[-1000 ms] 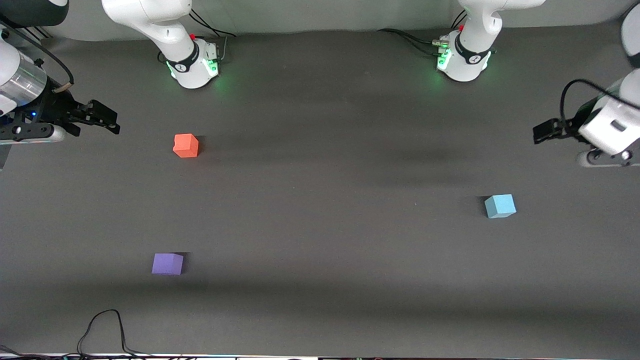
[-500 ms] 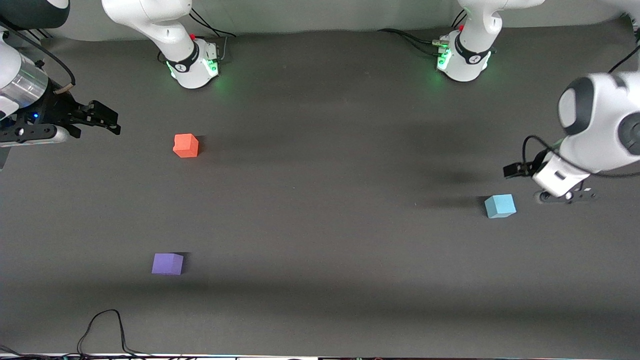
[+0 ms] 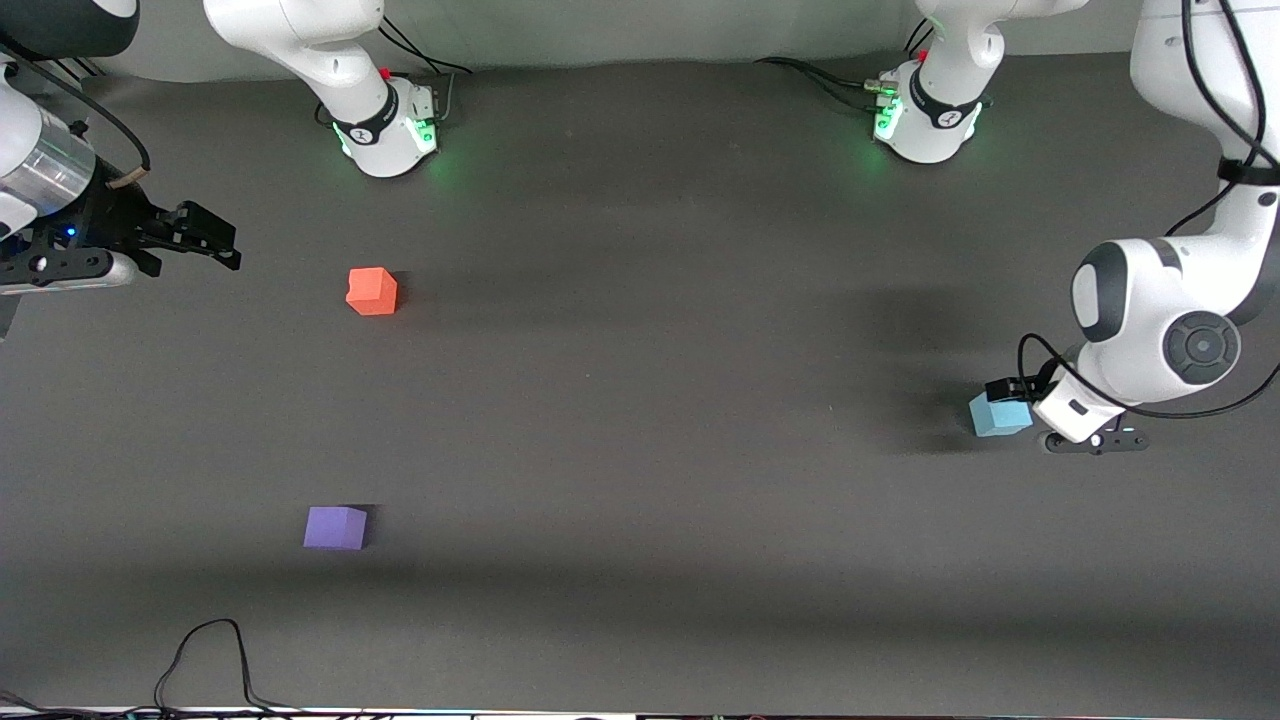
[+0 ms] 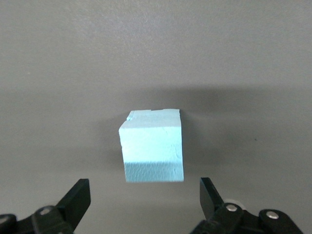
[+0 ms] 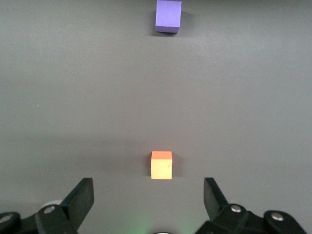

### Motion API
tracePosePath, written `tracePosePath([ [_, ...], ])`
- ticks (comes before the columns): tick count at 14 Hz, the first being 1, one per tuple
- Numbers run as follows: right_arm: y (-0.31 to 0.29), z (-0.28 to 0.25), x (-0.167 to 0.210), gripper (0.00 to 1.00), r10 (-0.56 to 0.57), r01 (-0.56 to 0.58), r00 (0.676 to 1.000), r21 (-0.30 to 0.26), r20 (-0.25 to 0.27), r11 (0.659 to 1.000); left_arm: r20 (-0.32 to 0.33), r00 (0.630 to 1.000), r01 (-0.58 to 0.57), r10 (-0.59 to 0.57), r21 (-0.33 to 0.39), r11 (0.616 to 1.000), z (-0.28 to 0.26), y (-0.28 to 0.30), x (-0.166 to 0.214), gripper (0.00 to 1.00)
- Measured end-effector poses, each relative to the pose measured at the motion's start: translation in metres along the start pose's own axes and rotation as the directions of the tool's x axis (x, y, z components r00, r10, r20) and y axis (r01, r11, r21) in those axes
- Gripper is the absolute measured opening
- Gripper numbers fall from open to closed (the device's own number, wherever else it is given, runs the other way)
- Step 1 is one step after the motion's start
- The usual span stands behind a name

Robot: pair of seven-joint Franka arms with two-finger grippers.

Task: Place blue block between orange and purple blocks
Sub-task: 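Close the left gripper on the light blue cube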

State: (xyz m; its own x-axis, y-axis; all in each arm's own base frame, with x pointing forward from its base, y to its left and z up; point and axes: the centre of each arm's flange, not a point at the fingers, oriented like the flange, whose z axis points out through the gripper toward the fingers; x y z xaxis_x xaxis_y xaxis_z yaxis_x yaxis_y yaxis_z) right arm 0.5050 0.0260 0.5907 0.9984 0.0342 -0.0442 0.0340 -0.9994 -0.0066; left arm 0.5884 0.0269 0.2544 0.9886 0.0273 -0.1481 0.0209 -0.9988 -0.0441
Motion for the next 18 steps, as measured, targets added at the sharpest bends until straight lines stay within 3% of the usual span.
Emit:
tracePosePath([
  [13,0.001,0.002,0.001,1.00,-0.003,0.003,1.000,0.000,0.003,1.000,0.017,1.000,0.014,-0.014,-0.005,1.000,0.050,-0.005,0.015,0.97],
  [17,0.002,0.002,0.001,1.00,-0.006,0.006,1.000,0.000,0.003,1.000,0.011,1.000,0.022,-0.022,-0.007,1.000,0.052,-0.009,0.017,0.57],
  [18,0.002,0.002,0.001,1.00,-0.007,0.007,1.000,0.000,0.003,1.000,0.010,1.000,0.021,-0.021,-0.007,1.000,0.052,-0.009,0.018,0.56],
])
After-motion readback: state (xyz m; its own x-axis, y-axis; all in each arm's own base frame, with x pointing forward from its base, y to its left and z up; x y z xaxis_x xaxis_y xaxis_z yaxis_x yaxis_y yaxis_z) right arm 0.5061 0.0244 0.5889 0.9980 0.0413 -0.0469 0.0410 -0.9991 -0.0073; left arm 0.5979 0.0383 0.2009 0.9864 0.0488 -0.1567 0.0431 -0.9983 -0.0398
